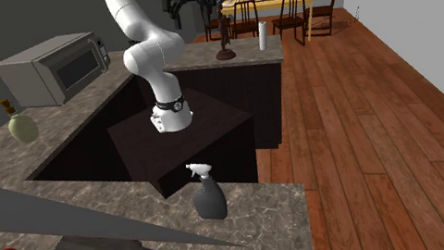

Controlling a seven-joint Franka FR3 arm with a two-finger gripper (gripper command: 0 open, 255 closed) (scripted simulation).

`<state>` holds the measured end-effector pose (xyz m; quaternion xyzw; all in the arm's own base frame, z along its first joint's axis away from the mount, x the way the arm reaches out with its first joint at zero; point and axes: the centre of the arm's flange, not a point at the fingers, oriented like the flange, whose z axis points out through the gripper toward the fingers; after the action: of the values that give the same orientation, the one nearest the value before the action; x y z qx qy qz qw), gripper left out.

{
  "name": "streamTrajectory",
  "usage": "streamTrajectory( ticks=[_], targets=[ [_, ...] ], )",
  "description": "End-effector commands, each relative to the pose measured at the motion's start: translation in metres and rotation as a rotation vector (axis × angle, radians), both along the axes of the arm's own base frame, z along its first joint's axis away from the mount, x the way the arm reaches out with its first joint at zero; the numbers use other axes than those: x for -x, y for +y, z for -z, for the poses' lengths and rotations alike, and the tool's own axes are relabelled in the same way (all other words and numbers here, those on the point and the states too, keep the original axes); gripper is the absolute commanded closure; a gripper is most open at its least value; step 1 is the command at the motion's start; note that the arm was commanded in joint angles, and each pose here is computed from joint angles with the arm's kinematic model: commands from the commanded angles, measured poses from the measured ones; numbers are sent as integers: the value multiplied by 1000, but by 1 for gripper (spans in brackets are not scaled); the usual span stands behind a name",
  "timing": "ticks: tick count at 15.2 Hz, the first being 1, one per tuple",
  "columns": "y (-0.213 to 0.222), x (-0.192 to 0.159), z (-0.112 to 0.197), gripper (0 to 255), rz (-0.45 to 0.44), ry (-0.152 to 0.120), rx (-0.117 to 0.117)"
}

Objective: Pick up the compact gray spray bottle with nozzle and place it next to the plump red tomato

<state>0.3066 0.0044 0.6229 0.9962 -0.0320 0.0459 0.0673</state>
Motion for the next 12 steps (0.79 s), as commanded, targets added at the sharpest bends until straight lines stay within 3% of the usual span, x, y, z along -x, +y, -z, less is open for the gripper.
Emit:
streamTrajectory(
  ticks=[1,12],
  targets=[
    [0,0,0,0,0,0,0],
    [-90,25,127,0,-236,-118,-81]
  ],
)
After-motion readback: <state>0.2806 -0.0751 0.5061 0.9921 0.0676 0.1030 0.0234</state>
